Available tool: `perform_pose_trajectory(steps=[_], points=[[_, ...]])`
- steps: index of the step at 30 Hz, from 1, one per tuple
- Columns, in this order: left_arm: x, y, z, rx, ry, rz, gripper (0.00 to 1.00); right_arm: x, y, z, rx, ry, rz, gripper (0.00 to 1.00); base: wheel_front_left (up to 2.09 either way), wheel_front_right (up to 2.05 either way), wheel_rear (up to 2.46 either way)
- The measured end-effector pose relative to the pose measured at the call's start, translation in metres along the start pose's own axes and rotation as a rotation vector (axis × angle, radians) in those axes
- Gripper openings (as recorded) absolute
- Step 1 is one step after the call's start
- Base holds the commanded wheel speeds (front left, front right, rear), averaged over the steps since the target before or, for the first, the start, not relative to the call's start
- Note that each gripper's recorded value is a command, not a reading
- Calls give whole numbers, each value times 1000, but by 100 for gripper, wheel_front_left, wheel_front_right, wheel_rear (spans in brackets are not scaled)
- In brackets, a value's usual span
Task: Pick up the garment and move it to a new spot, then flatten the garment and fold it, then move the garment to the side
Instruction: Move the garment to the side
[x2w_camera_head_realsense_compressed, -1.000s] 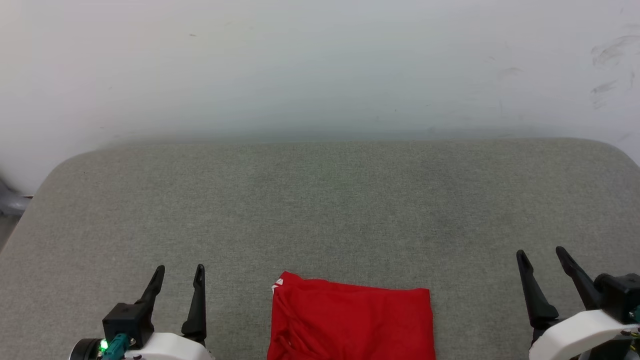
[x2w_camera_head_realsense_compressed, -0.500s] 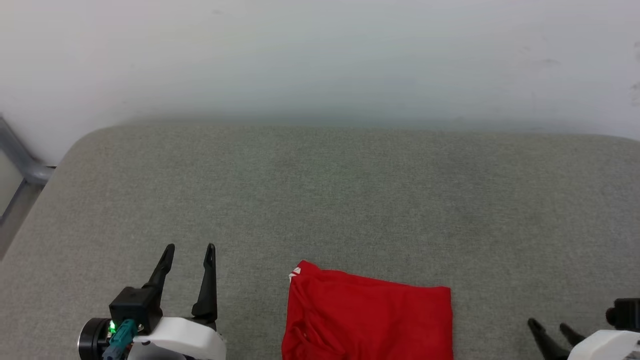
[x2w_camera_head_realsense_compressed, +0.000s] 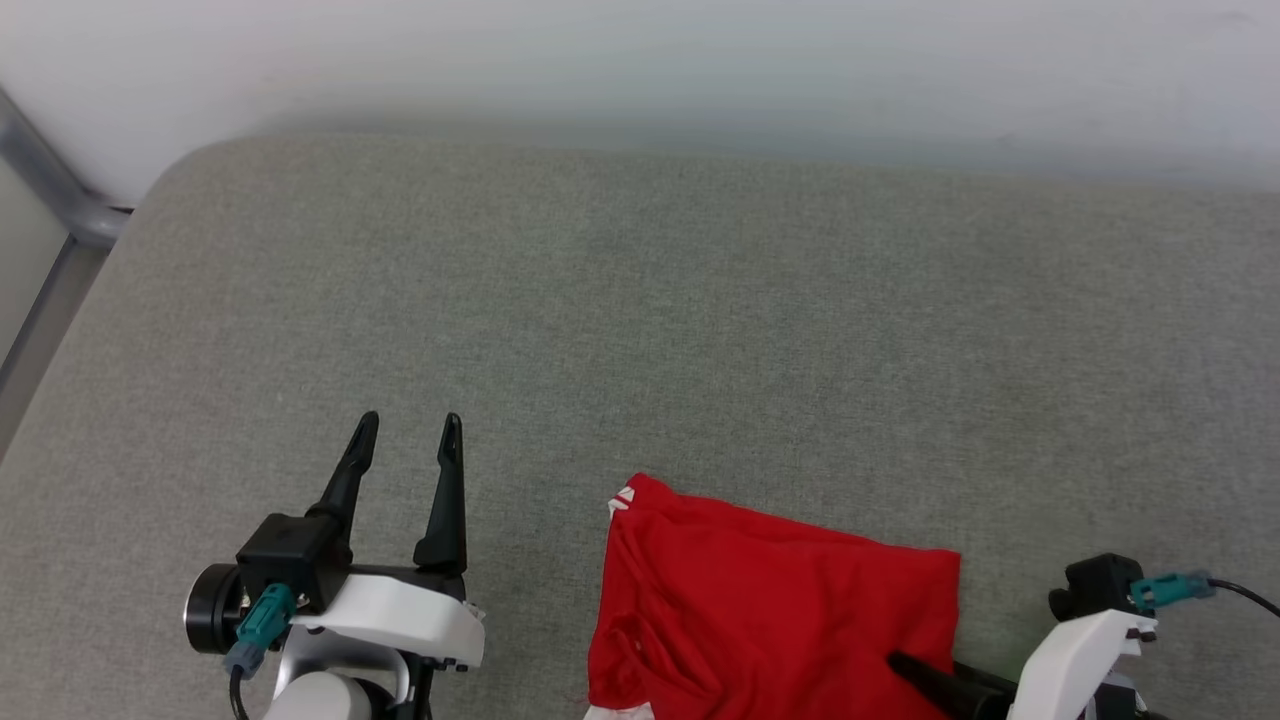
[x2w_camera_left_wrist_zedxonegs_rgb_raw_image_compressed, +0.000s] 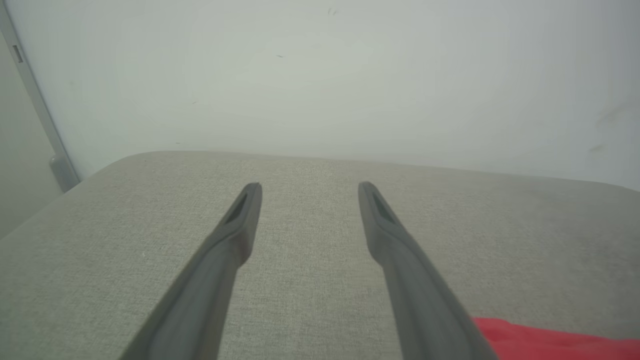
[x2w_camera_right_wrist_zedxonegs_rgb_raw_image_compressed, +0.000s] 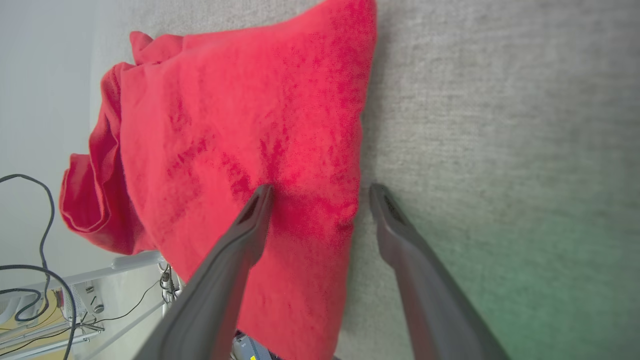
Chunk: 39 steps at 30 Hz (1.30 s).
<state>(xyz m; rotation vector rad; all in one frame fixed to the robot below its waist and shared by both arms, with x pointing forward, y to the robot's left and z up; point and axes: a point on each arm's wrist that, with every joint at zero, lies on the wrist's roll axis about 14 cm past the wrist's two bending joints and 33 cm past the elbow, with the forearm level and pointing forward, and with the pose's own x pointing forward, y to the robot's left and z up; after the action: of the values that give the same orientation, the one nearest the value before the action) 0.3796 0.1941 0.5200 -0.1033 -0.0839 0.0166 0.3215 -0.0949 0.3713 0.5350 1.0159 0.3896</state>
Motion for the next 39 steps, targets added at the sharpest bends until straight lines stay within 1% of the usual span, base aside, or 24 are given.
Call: perform_pose_trajectory(steps=[4,5,6,7,8,10,15,18,21,24,27,31,35,39], points=[[4,4,-5,-4,11,15,100,15,1,-12,16,87,14,100,0,0,0],[4,6,-6,0,14,19,100,17,2,-12,16,96,19,72,0,0,0],[3,8,-8,4,18,24,100,19,3,-12,13,102,21,36,0,0,0],[3,9,-8,3,20,27,100,21,4,-11,13,104,25,10,0,0,0],[3,10,-9,6,20,28,100,22,5,-10,-2,100,24,0,0,0,0],[3,11,-8,6,18,32,100,22,4,-8,-21,91,17,0,0,0,0],[-2,11,-5,10,9,30,100,17,15,3,-71,35,36,0,0,0,0],[-7,8,-2,15,2,13,100,8,20,12,-128,-7,35,0,0,0,0],[-8,1,-1,24,-4,-16,100,-5,17,26,-195,-65,6,0,0,0,0],[-6,-11,0,24,-7,-58,100,-25,-2,41,-252,-120,-72,0,0,0,0],[-2,-29,1,19,-17,-110,100,-49,-29,50,-270,-163,-170,0,0,0,0],[9,-59,2,8,-28,-198,100,-82,-60,64,-261,-233,-281,0,0,0,0],[24,-92,3,-6,-41,-295,100,-112,-84,78,-230,-313,-365,0,0,0,0],[46,-128,5,-17,-63,-398,100,-137,-104,110,-206,-436,-441,0,0,0,0]])
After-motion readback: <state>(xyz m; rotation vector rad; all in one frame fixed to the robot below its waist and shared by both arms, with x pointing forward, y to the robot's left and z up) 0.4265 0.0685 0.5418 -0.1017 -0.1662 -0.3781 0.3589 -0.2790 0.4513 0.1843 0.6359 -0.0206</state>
